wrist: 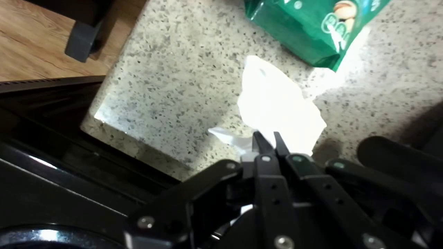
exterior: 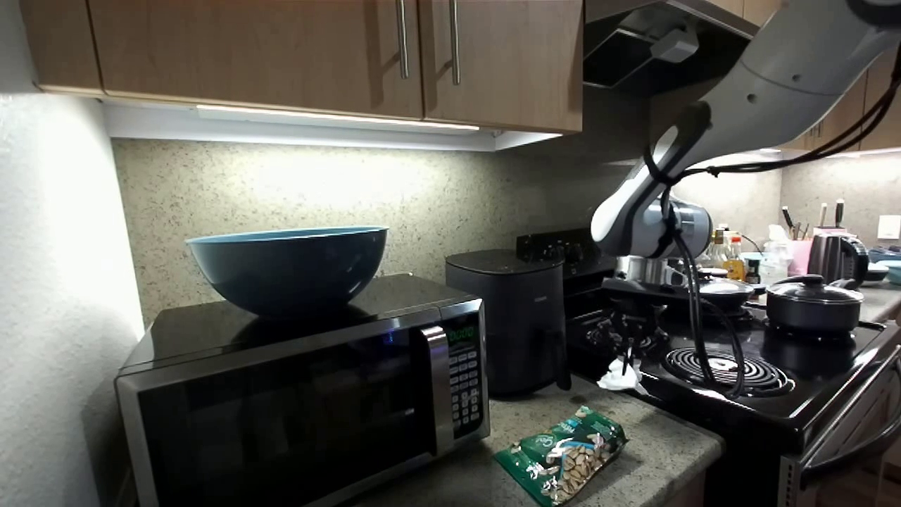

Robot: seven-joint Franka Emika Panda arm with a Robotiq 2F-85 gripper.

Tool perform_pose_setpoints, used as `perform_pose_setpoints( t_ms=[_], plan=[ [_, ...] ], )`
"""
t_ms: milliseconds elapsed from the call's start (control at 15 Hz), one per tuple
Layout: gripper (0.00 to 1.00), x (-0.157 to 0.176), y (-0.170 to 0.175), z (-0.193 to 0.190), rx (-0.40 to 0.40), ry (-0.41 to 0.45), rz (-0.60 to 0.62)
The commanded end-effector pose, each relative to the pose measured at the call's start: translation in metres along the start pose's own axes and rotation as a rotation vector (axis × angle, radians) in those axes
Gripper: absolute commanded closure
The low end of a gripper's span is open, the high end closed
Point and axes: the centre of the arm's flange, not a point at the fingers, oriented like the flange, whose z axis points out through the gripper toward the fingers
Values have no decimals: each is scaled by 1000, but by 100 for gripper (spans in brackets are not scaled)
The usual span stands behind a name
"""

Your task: Use the tissue to wipe the airfryer

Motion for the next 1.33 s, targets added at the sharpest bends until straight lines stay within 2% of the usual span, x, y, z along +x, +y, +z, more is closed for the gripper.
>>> perform_pose_setpoints(
  t_ms=[0,133,400,800,1067,1200,1267],
  plan=[
    [97,-6,3,-11,41,17,-13],
    [97,-10,4,-22,59,25,-20],
    [98,-7,1,-11,50,27,-24],
    [98,-21,-51,-64,367,110,-29],
    [98,-16,-60,-103,574,176,68],
    [97,-12,-59,-111,666,192,161],
    [97,-13,-56,-110,652,167,216]
  ],
)
